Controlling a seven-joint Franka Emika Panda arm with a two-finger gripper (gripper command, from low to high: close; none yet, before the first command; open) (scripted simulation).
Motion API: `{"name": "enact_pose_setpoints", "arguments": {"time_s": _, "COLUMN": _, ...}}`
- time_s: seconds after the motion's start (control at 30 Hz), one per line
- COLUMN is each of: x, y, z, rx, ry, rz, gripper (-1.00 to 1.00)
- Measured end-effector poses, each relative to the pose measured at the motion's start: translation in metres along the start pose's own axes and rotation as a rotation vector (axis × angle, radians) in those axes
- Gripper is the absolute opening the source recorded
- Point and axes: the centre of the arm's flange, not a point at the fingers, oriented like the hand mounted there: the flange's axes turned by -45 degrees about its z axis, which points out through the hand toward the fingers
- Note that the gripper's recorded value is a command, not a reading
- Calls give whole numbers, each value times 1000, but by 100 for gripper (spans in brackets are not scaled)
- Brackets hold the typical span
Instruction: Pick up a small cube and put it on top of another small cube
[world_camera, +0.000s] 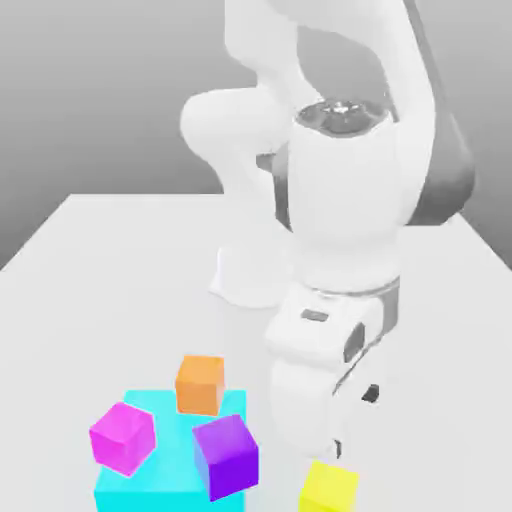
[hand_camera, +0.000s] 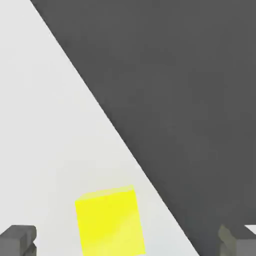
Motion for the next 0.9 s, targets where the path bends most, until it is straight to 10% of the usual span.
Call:
{"name": "enact_pose_setpoints", "arguments": {"time_s": 0.17, "x": -5, "y": -4, "z": 70, "rx": 7, "ry": -46, "rz": -65, "gripper": 0}}
{"name": "enact_pose_setpoints", "arguments": {"time_s": 0.2, "x": -6, "y": -5, "z": 83, "rx": 8, "ry": -47, "rz": -65, "gripper": -100}}
{"name": "enact_pose_setpoints", "arguments": {"time_s": 0.7, "x": 7, "y": -14, "z": 11, "rx": 59, "ry": 3, "rz": -37, "gripper": -100}}
{"name": "enact_pose_setpoints", "arguments": {"time_s": 0.9, "x": -80, "y": 45, "z": -61, "rx": 38, "ry": 4, "rz": 211, "gripper": -100}}
